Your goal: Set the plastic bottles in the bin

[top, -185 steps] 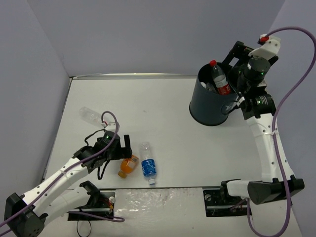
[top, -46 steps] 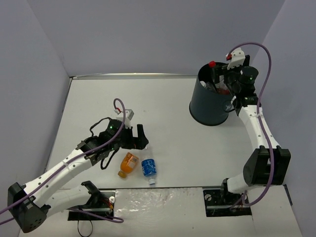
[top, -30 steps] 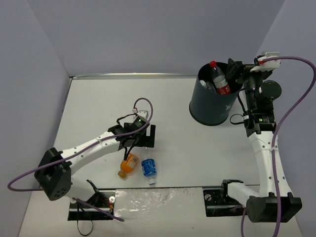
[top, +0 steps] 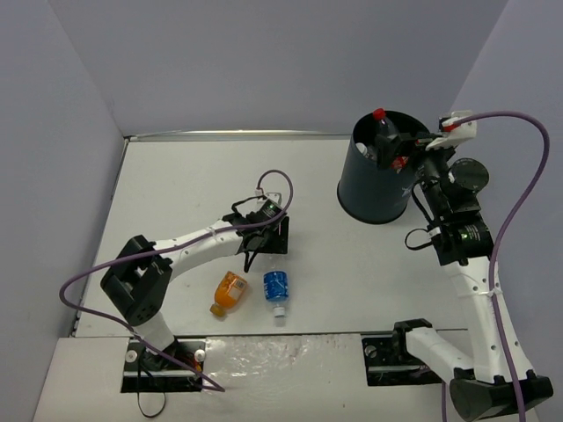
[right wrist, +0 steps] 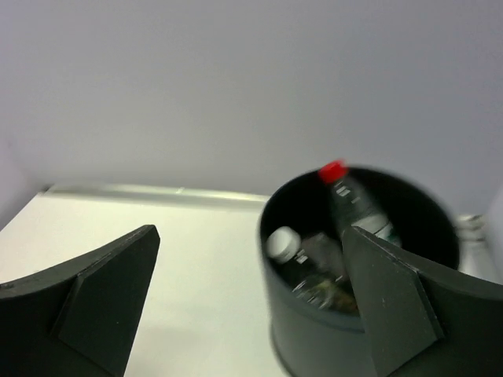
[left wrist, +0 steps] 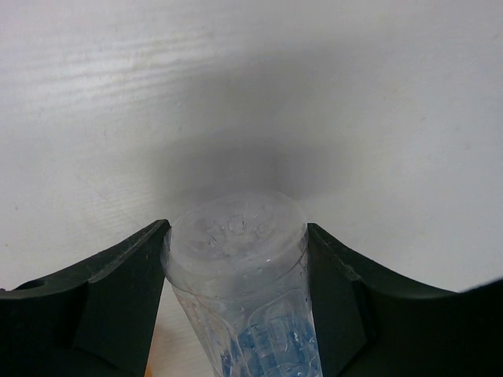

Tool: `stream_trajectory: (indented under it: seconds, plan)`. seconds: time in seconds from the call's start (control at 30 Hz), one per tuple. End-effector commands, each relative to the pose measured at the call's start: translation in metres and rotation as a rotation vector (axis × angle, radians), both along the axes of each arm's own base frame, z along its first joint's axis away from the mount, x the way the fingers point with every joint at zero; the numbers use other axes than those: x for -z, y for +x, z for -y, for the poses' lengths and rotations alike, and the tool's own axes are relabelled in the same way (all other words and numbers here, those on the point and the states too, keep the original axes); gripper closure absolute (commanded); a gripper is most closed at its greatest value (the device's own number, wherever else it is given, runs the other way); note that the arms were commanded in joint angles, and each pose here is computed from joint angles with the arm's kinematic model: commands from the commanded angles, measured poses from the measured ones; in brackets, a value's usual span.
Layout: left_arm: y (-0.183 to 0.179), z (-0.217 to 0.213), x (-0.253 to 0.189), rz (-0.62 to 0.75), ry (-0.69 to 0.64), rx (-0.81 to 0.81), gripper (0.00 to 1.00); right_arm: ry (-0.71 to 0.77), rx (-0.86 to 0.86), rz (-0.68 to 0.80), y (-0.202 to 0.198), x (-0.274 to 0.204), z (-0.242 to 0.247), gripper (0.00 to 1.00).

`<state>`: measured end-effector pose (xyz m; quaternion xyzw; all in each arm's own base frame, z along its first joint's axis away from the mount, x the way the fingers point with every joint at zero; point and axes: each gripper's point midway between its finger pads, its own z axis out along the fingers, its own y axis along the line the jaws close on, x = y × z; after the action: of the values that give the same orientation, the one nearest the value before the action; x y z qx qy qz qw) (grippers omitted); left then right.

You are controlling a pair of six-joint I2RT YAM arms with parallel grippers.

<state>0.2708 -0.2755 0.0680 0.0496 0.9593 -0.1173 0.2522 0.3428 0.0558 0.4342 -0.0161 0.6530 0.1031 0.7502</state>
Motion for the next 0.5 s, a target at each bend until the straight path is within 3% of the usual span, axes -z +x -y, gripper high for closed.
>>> stream_trajectory:
  seconds: [0.0, 0.2, 0.47]
  plan:
    - [0.041, 0.022, -0.092, 0.243, -0.113, -0.009, 0.92, 0.111, -0.374, -0.203, -0.019, 0.058, -0.069, 0.0]
    - [0.071, 0.009, -0.179, 0.482, -0.184, -0.145, 0.99, 0.162, -0.61, -0.338, -0.064, 0.106, -0.118, 0.0]
    - [0.074, 0.003, -0.23, 0.607, -0.335, -0.232, 1.0, 0.166, -0.737, -0.41, -0.086, 0.136, -0.153, 0.0]
